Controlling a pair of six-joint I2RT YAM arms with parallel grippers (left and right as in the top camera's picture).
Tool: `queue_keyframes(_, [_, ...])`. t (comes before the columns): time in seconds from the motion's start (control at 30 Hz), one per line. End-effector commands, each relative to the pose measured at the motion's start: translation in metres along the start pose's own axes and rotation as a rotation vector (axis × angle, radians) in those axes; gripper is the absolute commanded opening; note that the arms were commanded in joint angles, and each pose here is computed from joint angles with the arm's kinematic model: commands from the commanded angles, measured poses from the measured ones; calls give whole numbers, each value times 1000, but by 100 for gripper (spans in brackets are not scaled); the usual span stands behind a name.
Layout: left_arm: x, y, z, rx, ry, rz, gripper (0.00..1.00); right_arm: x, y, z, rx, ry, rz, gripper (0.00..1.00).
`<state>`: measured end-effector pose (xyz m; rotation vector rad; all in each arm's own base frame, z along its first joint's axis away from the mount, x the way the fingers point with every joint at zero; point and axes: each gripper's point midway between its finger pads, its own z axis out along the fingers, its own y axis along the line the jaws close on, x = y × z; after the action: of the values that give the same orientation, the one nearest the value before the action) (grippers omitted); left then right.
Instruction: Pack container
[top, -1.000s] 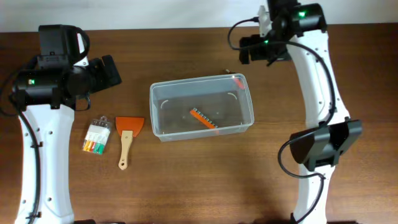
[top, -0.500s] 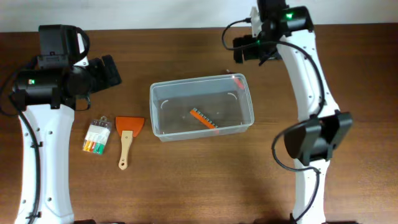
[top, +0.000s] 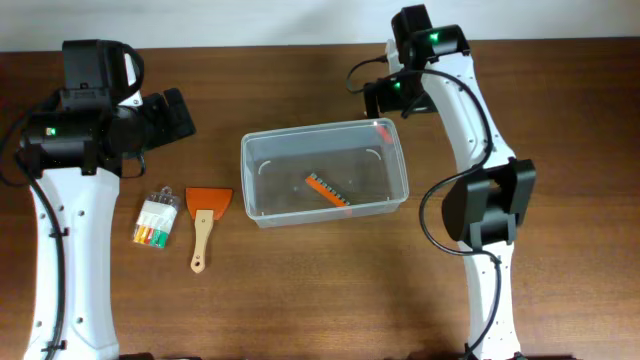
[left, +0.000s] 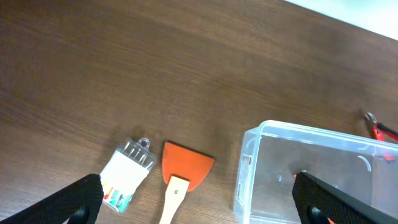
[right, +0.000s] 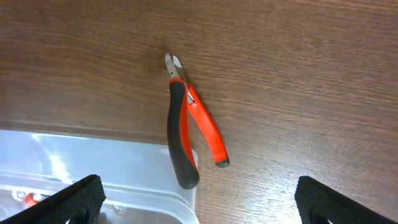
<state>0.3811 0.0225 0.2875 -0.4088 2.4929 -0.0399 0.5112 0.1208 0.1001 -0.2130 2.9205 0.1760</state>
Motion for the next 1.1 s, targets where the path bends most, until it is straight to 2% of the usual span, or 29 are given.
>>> queue_keyframes(0.0, [-1,2,-1,-8,-5,6,99,5,2,21,13,38,-19,99])
queue_keyframes(0.37, [-1,2,-1,-7,-5,6,99,16,-2,48,20,98,-37,99])
queue_keyframes(1.07, [-1,2,-1,-7,-5,6,99,15,-19,57,23,104,-28,99])
